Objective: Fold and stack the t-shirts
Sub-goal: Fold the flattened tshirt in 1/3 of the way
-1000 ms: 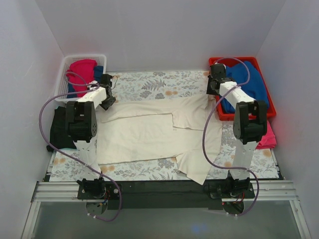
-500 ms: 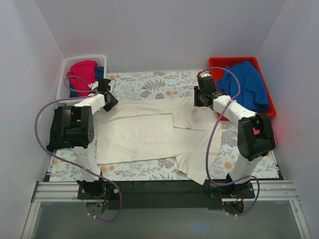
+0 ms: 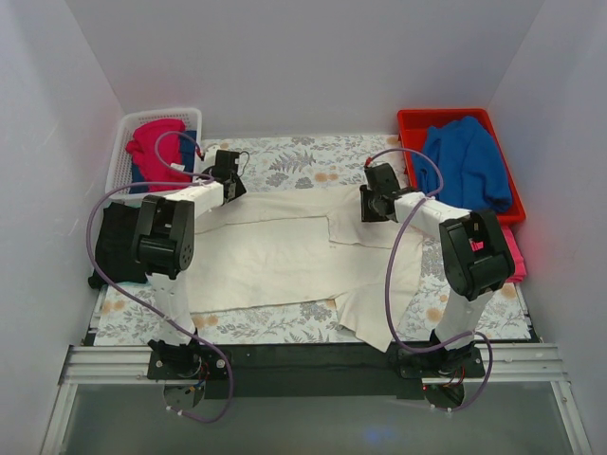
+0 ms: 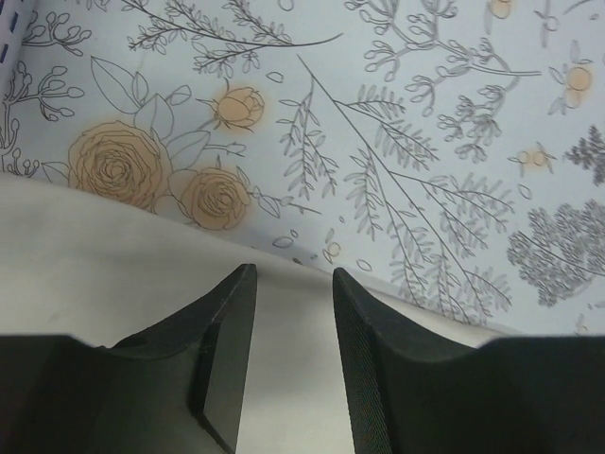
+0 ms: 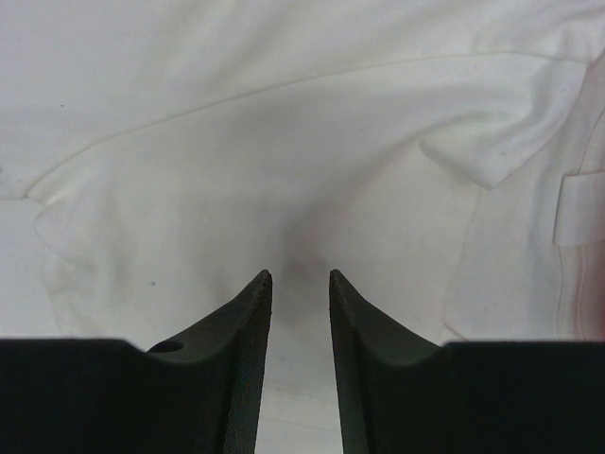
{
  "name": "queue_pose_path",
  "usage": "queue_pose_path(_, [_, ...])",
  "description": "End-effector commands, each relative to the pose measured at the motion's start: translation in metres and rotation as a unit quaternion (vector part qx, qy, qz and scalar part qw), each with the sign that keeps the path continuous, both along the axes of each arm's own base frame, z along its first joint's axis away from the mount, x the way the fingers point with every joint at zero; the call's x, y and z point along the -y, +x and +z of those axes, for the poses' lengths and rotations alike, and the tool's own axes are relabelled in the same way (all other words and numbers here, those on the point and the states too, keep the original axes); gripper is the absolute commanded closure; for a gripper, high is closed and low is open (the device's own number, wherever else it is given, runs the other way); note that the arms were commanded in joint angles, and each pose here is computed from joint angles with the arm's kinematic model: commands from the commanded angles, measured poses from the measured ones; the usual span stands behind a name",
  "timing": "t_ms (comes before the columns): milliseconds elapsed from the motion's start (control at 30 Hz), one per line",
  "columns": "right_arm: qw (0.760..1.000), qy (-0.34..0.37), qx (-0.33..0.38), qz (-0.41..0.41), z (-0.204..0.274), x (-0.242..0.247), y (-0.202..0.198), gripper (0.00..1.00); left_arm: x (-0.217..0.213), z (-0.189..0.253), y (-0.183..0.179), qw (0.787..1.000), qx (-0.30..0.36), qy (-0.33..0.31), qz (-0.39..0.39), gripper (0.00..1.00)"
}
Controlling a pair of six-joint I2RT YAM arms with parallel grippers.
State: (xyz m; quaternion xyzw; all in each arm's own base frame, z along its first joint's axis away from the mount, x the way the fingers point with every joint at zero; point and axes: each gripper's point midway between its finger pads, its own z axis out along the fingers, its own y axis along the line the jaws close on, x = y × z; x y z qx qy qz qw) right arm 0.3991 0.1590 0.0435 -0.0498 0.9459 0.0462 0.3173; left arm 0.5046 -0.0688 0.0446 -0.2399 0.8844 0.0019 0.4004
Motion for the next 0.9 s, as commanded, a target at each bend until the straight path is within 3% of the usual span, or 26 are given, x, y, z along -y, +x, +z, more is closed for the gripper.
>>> queue_pose_path(0, [1.000, 0.013, 0.010, 0.002, -0.001, -0.006, 0.003, 0.63, -0.024, 0.000, 0.012, 0.999, 0.005, 0.026, 0.033, 0.63])
queue_pose_path(500, [1.000, 0.004, -0.007, -0.001, -0.017, -0.001, -0.005, 0.64, -0.101, -0.007, 0.016, 0.986, -0.012, 0.007, 0.168, 0.63])
queue_pose_path(867, [1.000, 0.005, -0.010, -0.005, -0.018, 0.000, -0.007, 0.64, -0.079, 0.018, 0.019, 0.995, 0.025, -0.022, 0.094, 0.63])
